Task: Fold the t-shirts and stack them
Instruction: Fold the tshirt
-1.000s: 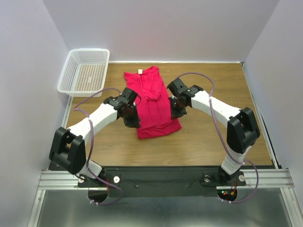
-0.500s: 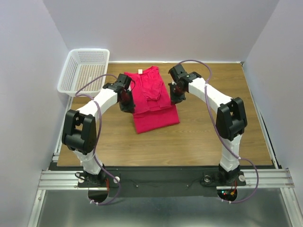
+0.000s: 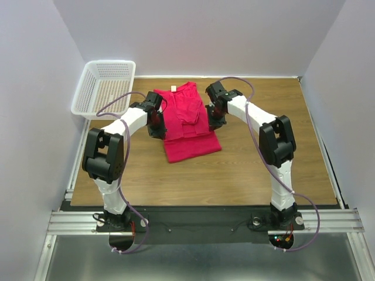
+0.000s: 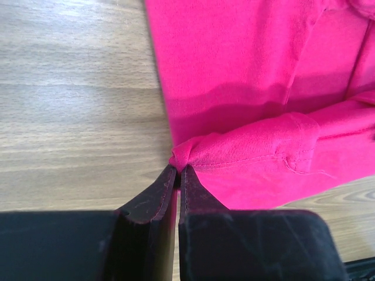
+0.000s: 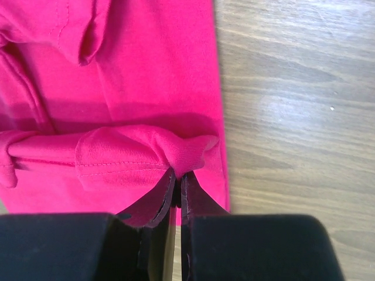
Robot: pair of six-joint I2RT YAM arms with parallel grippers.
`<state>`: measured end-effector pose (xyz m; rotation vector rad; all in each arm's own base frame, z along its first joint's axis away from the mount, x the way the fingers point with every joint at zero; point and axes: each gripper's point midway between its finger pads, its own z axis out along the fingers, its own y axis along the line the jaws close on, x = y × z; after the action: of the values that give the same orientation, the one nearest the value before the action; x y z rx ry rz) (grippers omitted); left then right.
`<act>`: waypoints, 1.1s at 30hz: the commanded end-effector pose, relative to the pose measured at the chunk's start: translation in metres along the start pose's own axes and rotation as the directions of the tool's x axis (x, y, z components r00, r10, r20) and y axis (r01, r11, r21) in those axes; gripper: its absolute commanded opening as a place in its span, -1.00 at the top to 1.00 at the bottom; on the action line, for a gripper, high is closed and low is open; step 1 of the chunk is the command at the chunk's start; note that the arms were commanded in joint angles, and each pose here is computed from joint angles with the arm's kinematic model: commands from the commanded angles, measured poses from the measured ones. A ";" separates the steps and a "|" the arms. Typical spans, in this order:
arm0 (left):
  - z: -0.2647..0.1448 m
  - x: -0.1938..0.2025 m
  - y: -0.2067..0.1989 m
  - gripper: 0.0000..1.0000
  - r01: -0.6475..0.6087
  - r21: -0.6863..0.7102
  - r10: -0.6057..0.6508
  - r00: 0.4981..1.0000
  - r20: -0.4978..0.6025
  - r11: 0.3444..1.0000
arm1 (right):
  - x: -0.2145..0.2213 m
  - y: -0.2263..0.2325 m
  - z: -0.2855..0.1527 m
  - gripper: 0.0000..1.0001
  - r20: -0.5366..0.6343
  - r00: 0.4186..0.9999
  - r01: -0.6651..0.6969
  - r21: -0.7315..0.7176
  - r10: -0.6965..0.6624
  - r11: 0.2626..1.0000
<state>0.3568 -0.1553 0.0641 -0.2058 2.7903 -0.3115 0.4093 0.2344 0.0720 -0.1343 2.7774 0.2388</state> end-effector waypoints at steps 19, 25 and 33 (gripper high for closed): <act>0.006 -0.031 0.012 1.00 -0.030 -0.066 0.036 0.995 0.091 0.997 | -0.031 -0.016 0.009 0.91 0.077 0.996 -0.050 0.025 0.048 0.998; 0.013 -0.030 0.015 0.91 -0.024 -0.074 0.030 0.995 0.093 0.997 | -0.035 -0.012 0.015 0.67 0.082 0.995 -0.056 0.007 0.055 0.998; 0.008 -0.041 0.012 0.40 0.006 -0.059 0.002 0.990 0.141 0.998 | -0.053 -0.002 0.011 0.50 0.131 0.990 -0.058 -0.029 0.061 0.998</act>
<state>0.3897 -0.1477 0.0592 -0.2028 2.7075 -0.2368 0.4350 0.2317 0.0546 -0.0634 2.7590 0.2497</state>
